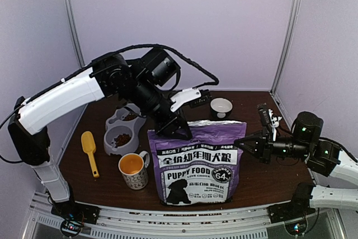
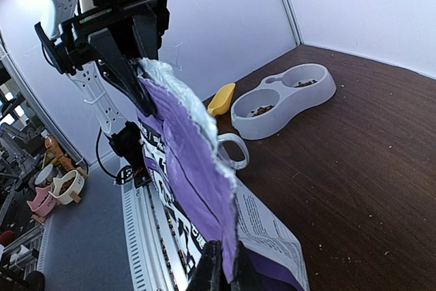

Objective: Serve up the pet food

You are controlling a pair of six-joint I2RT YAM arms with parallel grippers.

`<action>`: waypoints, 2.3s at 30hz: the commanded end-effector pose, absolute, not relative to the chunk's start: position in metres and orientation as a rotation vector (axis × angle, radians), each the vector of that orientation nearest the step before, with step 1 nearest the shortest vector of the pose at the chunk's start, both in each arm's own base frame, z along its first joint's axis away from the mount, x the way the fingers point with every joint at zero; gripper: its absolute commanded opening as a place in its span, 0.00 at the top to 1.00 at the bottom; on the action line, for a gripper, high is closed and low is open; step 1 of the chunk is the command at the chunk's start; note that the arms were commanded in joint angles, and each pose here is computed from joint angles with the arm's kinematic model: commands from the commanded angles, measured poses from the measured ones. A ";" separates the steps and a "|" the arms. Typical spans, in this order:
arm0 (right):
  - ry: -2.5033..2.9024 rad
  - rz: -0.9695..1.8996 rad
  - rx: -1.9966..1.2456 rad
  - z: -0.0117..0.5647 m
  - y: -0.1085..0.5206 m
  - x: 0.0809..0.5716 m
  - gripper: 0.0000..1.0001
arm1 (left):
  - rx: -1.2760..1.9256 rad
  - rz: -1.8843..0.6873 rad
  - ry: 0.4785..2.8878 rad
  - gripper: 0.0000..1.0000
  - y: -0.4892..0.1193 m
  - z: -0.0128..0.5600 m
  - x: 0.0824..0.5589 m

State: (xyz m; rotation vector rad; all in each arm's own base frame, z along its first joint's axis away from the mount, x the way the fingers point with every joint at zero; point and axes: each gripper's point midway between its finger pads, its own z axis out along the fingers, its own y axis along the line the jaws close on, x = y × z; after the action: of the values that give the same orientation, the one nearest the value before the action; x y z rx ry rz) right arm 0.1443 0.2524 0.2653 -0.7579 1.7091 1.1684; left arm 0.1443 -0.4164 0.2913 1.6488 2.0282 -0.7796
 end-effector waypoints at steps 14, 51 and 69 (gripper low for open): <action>1.533 1.205 -0.783 0.311 0.255 0.139 1.00 | 1.645 -0.905 1.870 0.73 -0.454 0.321 0.148; 1.527 1.260 -0.809 0.315 0.268 0.138 1.00 | 1.684 -1.081 1.757 0.82 -0.515 0.320 0.144; 1.510 1.235 -0.750 0.323 0.255 0.137 0.72 | 1.717 -1.080 1.738 1.00 -0.494 0.325 0.132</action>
State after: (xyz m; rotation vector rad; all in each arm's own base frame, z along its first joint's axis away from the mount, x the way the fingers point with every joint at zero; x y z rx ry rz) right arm 0.1459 0.2564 0.2745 -0.7656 1.6791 1.1554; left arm 0.1474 -0.5064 0.3052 1.6922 1.7909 -1.0298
